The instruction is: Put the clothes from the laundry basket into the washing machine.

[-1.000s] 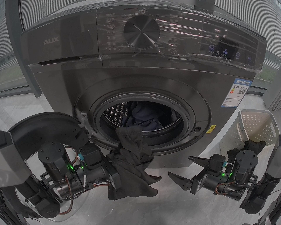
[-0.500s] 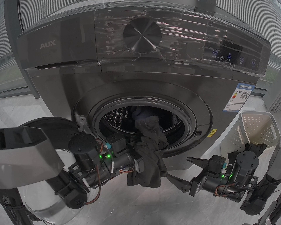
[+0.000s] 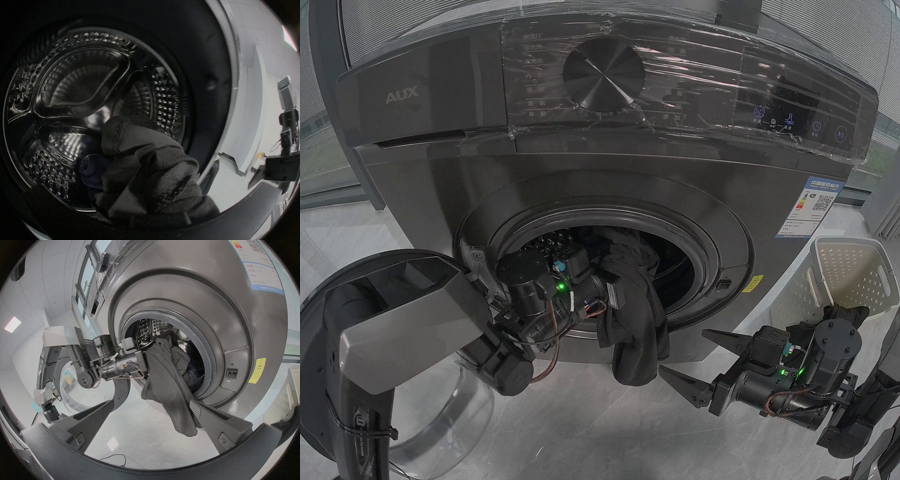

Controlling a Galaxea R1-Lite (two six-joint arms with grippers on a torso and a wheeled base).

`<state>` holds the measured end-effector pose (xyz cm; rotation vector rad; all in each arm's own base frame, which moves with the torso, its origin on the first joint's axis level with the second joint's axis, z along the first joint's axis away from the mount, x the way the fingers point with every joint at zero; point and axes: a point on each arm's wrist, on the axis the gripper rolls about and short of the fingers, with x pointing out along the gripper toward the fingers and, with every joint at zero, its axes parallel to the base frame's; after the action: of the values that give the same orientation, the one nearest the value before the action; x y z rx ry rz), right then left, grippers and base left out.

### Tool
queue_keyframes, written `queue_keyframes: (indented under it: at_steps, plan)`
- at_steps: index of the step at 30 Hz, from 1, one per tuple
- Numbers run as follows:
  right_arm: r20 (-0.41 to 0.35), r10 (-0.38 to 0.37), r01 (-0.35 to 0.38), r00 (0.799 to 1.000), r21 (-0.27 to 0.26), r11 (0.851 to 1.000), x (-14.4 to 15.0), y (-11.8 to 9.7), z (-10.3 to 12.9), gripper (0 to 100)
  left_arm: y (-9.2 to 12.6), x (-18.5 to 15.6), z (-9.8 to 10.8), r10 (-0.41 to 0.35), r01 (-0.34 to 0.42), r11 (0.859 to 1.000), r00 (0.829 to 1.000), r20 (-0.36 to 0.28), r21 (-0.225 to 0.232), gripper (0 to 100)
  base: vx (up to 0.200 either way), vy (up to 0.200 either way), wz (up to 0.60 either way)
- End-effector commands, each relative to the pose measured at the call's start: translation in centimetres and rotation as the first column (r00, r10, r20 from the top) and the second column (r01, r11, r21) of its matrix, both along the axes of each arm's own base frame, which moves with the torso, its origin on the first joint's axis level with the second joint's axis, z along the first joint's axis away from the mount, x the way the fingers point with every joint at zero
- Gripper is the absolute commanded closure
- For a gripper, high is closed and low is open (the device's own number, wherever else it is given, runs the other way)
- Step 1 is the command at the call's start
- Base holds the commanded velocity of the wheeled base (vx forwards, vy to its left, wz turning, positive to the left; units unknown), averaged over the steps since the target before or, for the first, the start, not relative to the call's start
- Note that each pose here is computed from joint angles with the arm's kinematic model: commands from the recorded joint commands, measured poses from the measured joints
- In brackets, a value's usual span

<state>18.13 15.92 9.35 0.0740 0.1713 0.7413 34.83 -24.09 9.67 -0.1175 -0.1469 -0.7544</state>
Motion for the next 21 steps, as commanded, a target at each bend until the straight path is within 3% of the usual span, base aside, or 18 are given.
queue_keyframes:
  at_steps: [1,8,9,15,20,21]
  plan:
    - [0.003,0.006,-0.006,1.0,0.004,1.0,-0.1,0.1,0.1,0,-0.9,3.1,-1.7,0.059,-0.058,0.998,0.998,-0.035,0.006,100,0.0,0.0,0.0]
    - [0.001,0.009,-0.009,1.0,0.002,1.0,-0.2,0.1,0.0,0,-1.9,5.2,-3.0,0.09,-0.088,0.996,0.994,-0.067,0.026,100,0.0,0.0,0.0]
    - [0.002,0.008,-0.008,1.0,0.004,1.0,-0.1,0.1,0.1,0,-2.1,7.0,-3.3,0.142,-0.142,0.99,0.989,-0.049,0.007,100,0.0,0.0,0.0]
    - [-0.001,0.011,-0.011,1.0,0.002,1.0,-0.1,0.2,0.0,0,-2.6,10.2,-3.3,0.216,-0.216,0.976,0.976,-0.021,-0.019,100,0.0,0.0,0.0]
    - [0.003,0.011,-0.011,1.0,0.005,1.0,-0.1,0.2,0.1,0,-2.6,13.0,-1.5,0.33,-0.326,0.94,0.943,0.032,-0.104,100,0.0,0.0,0.0]
    - [0.003,0.011,-0.011,1.0,0.005,1.0,-0.1,0.2,0.1,0,-2.6,13.0,-1.5,0.33,-0.326,0.94,0.943,0.032,-0.104,100,0.0,0.0,0.0]
